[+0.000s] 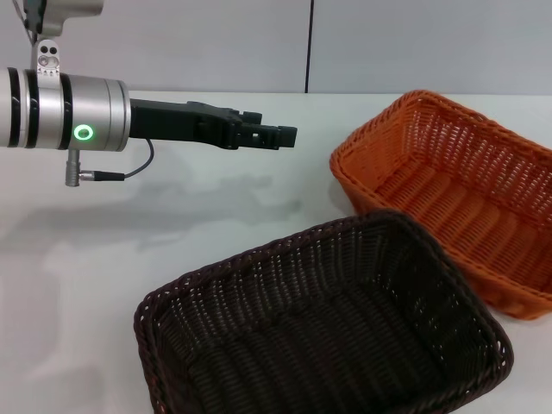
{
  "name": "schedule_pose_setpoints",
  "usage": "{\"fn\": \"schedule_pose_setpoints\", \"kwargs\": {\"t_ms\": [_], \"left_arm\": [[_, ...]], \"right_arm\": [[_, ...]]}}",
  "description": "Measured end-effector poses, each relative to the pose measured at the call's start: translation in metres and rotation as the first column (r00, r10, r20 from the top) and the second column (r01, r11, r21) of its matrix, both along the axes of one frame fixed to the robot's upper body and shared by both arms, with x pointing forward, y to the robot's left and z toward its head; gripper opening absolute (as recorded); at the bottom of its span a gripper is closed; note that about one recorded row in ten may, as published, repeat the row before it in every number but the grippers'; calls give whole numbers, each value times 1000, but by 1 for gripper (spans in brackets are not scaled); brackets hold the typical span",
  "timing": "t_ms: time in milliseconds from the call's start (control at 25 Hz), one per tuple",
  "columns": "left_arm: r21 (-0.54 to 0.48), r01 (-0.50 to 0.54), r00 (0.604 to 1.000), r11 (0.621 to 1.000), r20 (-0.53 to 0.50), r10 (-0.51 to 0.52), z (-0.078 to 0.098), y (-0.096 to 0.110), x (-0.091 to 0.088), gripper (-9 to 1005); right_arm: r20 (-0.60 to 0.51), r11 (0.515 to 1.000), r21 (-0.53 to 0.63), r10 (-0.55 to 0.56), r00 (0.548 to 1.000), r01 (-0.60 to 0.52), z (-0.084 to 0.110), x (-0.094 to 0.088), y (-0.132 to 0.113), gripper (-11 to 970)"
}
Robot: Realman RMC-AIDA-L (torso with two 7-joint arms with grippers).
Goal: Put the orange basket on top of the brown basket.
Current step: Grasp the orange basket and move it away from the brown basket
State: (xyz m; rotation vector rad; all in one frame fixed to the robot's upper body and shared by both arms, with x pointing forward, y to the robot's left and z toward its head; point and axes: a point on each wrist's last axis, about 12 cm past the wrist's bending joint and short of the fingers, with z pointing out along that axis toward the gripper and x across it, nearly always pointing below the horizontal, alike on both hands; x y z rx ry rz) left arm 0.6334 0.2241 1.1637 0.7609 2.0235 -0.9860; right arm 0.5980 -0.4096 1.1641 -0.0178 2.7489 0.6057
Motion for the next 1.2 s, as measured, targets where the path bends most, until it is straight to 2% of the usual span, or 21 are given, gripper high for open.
{"fn": "schedule_pose_setpoints", "kwargs": {"t_ms": [360,560,720,1040,1080,1200], "left_arm": [[-7,-14,1000,1000,3,14,0,1,1,833],[-9,-18,1000,1000,7,18,1,1,2,833],[-8,-20,1000,1000,11,20,2,0,3,833],[-16,-46,999,999,14,46,1,3,4,833],[-44,-84,996,995,20,85,2,9,5,833],[-64,-99,994,993,30,101,3,12,6,833]], "right_arm": [[86,998,25,-67,994,65,-8,-6,-15,433],[86,996,23,-86,993,84,-8,-8,-21,371],[97,994,29,-108,989,105,-6,-10,-26,369],[200,968,140,-234,951,208,5,-17,-48,329],[219,964,154,-246,944,215,6,-18,-50,324],[245,959,174,-263,933,224,7,-20,-53,311]]}}
